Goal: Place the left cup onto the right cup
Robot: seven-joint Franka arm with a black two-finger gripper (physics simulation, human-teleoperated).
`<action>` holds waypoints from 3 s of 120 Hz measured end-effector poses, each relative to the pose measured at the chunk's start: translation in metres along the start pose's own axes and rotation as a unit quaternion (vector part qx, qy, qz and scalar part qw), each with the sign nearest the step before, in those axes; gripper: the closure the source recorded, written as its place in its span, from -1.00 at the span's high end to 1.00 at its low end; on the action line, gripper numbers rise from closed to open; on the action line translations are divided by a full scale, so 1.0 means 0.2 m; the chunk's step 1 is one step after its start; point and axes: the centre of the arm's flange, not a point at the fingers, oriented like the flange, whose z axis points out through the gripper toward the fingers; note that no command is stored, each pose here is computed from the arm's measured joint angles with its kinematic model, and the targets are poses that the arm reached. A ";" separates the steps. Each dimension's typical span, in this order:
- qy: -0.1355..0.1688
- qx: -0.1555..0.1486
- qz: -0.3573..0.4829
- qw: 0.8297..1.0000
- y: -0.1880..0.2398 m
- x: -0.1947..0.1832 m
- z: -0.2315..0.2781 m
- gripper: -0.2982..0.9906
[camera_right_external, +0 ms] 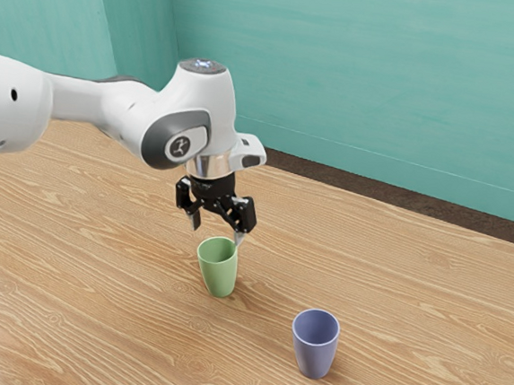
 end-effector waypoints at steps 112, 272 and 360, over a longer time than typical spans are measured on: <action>-0.004 -0.009 0.001 1.000 0.01 0.03 0.20 0.54; -0.001 -0.013 -0.006 1.000 -0.05 0.08 0.36 0.54; 0.005 -0.015 -0.003 1.000 -0.04 0.12 0.36 0.54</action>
